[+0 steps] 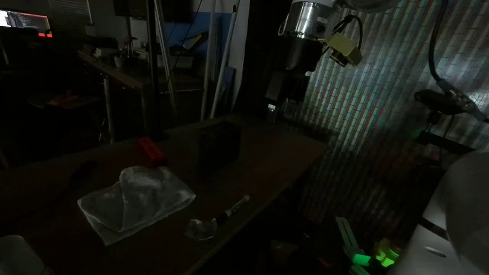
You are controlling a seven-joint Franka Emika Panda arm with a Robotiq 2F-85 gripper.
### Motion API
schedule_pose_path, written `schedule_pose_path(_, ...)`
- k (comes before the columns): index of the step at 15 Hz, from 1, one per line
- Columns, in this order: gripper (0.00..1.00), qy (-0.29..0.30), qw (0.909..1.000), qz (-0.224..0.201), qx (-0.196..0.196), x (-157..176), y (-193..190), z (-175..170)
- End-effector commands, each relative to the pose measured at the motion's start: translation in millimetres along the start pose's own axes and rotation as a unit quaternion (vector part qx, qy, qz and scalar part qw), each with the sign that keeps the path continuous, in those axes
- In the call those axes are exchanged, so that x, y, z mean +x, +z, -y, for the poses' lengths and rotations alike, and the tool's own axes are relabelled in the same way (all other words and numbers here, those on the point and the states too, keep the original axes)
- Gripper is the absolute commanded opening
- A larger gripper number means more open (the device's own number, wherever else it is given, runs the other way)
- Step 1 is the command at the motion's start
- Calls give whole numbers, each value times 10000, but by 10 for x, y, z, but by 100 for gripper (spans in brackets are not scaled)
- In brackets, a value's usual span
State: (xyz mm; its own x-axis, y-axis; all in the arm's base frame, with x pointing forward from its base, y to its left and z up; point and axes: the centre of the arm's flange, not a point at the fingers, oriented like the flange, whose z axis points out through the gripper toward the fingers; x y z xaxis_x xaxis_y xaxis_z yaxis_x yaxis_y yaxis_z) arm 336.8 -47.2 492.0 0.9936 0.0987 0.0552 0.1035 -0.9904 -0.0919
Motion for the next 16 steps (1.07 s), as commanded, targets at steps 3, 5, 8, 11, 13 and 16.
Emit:
schedule_pose_path(3,100,-3,10000,-73,-13,9,-64,0)
schedule_pose_path(5,100,-4,10000,-84,-15,7,-72,1)
schedule_pose_path(8,100,-4,10000,-85,-15,7,-73,1)
schedule_pose_path(11,100,-4,10000,-85,-15,6,-74,1)
schedule_pose_path(13,100,-4,10000,-86,-15,6,-74,1)
schedule_pose_path(16,100,-4,10000,-86,-15,6,-74,1)
